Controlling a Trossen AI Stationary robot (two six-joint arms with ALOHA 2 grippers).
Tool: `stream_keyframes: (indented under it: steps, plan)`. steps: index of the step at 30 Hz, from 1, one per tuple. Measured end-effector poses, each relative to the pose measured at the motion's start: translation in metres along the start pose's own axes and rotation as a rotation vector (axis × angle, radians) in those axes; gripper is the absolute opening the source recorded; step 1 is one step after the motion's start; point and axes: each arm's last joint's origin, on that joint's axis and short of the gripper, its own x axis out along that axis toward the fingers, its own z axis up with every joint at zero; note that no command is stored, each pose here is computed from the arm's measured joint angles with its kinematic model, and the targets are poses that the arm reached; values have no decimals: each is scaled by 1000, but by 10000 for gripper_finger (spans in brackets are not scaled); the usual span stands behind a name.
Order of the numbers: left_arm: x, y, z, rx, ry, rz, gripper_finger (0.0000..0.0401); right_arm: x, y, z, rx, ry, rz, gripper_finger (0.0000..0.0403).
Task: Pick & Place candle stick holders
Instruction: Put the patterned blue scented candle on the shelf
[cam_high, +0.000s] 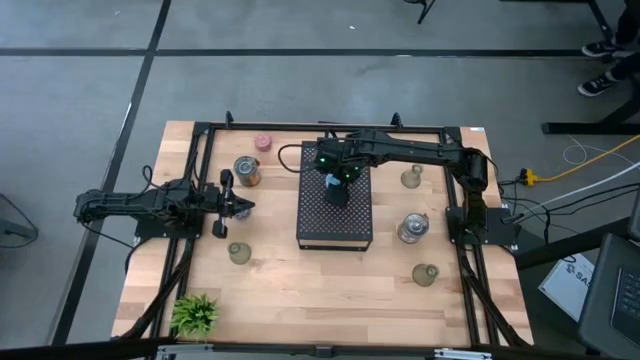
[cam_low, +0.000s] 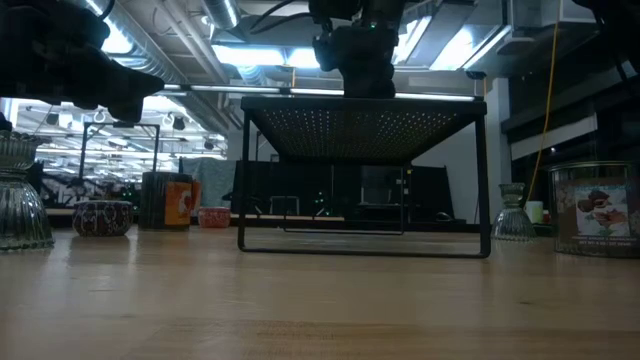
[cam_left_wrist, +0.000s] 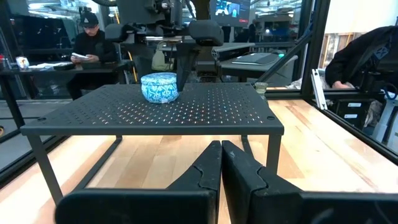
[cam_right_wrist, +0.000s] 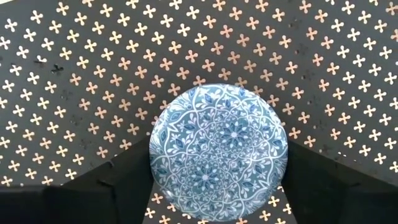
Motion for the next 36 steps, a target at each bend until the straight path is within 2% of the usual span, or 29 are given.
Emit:
stream_keyframes:
  steps: [5,17,36]
  plan:
    - [0,0,0,0,0,0,6,-1,0,-3,1,24,-3,297]
    - [0,0,0,0,0,0,6,-27,-4,-15,58,28,-30,295]
    - [0,0,0,0,0,0,6,-22,-7,-35,74,79,-43,296]
